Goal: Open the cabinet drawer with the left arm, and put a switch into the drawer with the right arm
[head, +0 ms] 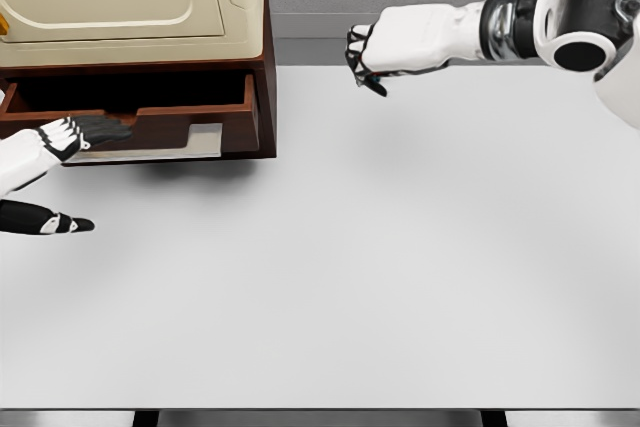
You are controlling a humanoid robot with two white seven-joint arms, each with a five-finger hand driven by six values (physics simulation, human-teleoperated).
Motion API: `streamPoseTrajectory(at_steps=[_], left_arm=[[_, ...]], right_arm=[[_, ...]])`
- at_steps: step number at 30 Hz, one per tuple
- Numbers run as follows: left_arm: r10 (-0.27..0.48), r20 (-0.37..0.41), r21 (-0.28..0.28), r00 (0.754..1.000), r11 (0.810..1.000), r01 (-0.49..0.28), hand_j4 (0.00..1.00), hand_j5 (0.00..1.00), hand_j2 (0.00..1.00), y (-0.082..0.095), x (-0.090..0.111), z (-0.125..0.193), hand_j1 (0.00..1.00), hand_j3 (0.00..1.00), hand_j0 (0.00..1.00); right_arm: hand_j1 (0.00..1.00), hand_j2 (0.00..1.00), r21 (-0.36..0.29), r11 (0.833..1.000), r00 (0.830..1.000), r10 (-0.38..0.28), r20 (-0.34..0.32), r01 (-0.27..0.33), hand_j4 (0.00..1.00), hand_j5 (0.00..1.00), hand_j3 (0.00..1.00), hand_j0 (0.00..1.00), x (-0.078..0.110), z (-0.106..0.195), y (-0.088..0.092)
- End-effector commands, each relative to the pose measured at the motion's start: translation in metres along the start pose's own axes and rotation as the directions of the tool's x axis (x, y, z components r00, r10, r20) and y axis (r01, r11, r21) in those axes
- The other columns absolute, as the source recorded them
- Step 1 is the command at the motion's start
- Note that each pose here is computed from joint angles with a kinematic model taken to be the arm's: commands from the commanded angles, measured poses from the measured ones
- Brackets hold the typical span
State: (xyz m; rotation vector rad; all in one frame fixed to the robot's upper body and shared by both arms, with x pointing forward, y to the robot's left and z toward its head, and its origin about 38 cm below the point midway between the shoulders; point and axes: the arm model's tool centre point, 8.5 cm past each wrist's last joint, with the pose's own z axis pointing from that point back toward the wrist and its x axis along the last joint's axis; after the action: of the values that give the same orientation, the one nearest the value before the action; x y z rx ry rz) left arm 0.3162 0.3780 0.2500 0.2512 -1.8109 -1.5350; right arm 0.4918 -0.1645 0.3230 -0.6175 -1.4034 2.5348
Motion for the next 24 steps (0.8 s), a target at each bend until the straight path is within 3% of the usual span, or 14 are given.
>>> streamPoseTrajectory(at_steps=[1, 5, 8, 16, 20, 24], left_arm=[[0.002, 0.000, 0.008, 1.000, 1.000, -0.002, 1.00, 1.00, 1.00, 0.002, 0.000, 0.001, 1.00, 1.00, 1.00], [0.002, 0.000, 0.008, 1.000, 1.000, -0.002, 1.00, 1.00, 1.00, 0.002, 0.000, 0.001, 1.00, 1.00, 1.00], [0.001, 0.000, 0.007, 1.000, 1.000, -0.001, 1.00, 1.00, 1.00, 0.002, 0.000, 0.001, 1.00, 1.00, 1.00], [0.002, -0.002, 0.007, 1.000, 1.000, -0.002, 1.00, 1.00, 1.00, 0.002, 0.000, 0.001, 1.00, 1.00, 1.00], [0.002, -0.002, 0.007, 1.000, 1.000, -0.002, 1.00, 1.00, 1.00, 0.002, 0.000, 0.001, 1.00, 1.00, 1.00], [0.001, 0.000, 0.007, 1.000, 1.000, -0.001, 1.00, 1.00, 1.00, 0.002, 0.000, 0.001, 1.00, 1.00, 1.00]], right_arm=[[0.27, 0.27, -0.028, 0.999, 0.999, 0.043, 0.027, -0.042, 0.27, 0.27, 0.27, 0.27, 0.013, 0.002, -0.013], [0.26, 0.26, -0.071, 0.988, 0.985, 0.144, 0.097, -0.137, 0.26, 0.26, 0.26, 0.26, 0.047, 0.002, -0.034], [0.26, 0.26, -0.085, 0.985, 0.979, 0.160, 0.123, -0.150, 0.26, 0.26, 0.26, 0.26, 0.055, -0.008, -0.041], [0.27, 0.27, -0.127, 0.976, 0.969, 0.196, 0.147, -0.178, 0.27, 0.27, 0.27, 0.27, 0.066, -0.019, -0.065], [0.26, 0.26, -0.169, 0.974, 0.970, 0.177, 0.168, -0.149, 0.26, 0.26, 0.26, 0.26, 0.065, -0.012, -0.083], [0.27, 0.27, -0.197, 0.965, 0.960, 0.211, 0.183, -0.175, 0.27, 0.27, 0.27, 0.27, 0.074, -0.013, -0.096]])
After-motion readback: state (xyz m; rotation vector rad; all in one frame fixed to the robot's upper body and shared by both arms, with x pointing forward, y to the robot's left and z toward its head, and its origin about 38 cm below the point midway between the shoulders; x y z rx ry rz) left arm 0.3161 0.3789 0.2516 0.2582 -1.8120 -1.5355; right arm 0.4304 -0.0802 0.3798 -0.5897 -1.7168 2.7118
